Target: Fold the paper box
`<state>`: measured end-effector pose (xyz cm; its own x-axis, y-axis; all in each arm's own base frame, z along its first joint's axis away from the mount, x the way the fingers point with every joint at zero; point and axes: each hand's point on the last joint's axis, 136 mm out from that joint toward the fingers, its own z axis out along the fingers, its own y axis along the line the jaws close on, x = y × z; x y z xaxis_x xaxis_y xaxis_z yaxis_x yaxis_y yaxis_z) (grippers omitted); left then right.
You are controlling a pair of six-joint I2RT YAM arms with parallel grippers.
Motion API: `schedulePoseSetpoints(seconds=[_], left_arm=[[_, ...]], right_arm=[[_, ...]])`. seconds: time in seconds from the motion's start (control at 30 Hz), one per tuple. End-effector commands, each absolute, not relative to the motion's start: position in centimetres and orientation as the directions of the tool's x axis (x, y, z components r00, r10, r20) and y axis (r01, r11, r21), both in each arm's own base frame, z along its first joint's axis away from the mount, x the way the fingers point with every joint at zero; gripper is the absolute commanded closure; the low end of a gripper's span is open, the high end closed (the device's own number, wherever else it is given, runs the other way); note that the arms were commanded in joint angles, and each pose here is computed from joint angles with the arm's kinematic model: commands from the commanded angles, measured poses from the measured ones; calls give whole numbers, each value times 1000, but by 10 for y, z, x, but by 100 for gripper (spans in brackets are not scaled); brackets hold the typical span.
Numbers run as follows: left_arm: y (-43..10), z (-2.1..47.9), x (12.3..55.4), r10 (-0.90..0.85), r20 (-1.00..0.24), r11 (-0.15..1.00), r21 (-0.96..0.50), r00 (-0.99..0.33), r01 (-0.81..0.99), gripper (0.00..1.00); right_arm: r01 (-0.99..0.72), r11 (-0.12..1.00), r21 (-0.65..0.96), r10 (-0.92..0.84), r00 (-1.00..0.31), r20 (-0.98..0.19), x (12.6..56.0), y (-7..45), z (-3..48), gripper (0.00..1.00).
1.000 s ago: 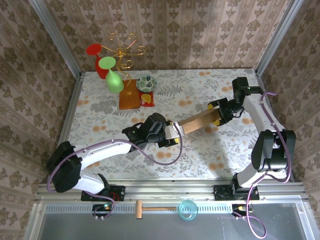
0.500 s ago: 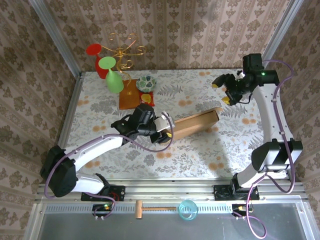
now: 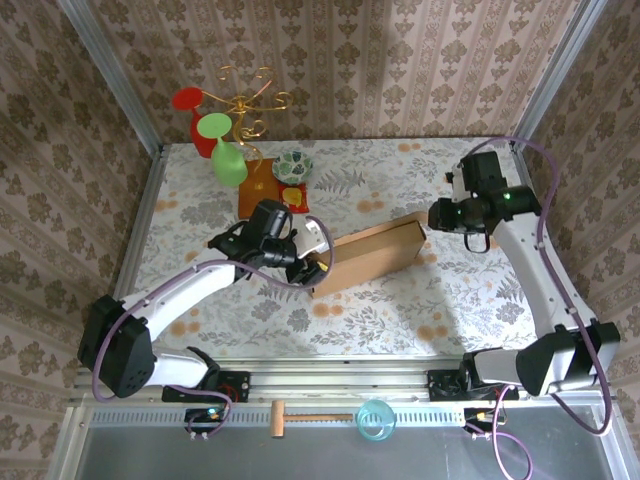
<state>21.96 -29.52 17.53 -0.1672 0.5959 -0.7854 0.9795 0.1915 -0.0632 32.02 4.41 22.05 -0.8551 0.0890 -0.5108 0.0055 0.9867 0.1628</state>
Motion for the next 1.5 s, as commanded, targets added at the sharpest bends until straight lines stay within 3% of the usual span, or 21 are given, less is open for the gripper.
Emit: schedulePoseSetpoints(seconds=[0.0, 0.27, 0.5, 0.83, 1.23, 1.47], left_arm=[[-288, 189, 211, 594, -793, 139, -65, -136, 988, 46], [-276, 186, 217, 610, -781, 145, -59, -136, 988, 46], [-273, 184, 222, 611, -780, 156, -53, -138, 986, 46], [-271, 184, 232, 613, -777, 169, -49, -144, 984, 46], [-272, 183, 233, 612, -776, 172, -54, -150, 984, 46], [-271, 184, 233, 607, -780, 177, -55, -153, 983, 46]], right_arm=[[-234, 966, 114, -102, -744, -661, 348, 60, 239, 58], [-563, 814, 143, -339, -660, -670, 348, 99, 233, 56], [-638, 754, 157, -417, -650, -635, 356, 107, 225, 57], [-621, 779, 90, -461, -664, -589, 352, 95, 207, 60], [-647, 753, 116, -464, -648, -604, 356, 107, 207, 63], [-652, 747, 133, -464, -654, -598, 353, 114, 202, 76]])
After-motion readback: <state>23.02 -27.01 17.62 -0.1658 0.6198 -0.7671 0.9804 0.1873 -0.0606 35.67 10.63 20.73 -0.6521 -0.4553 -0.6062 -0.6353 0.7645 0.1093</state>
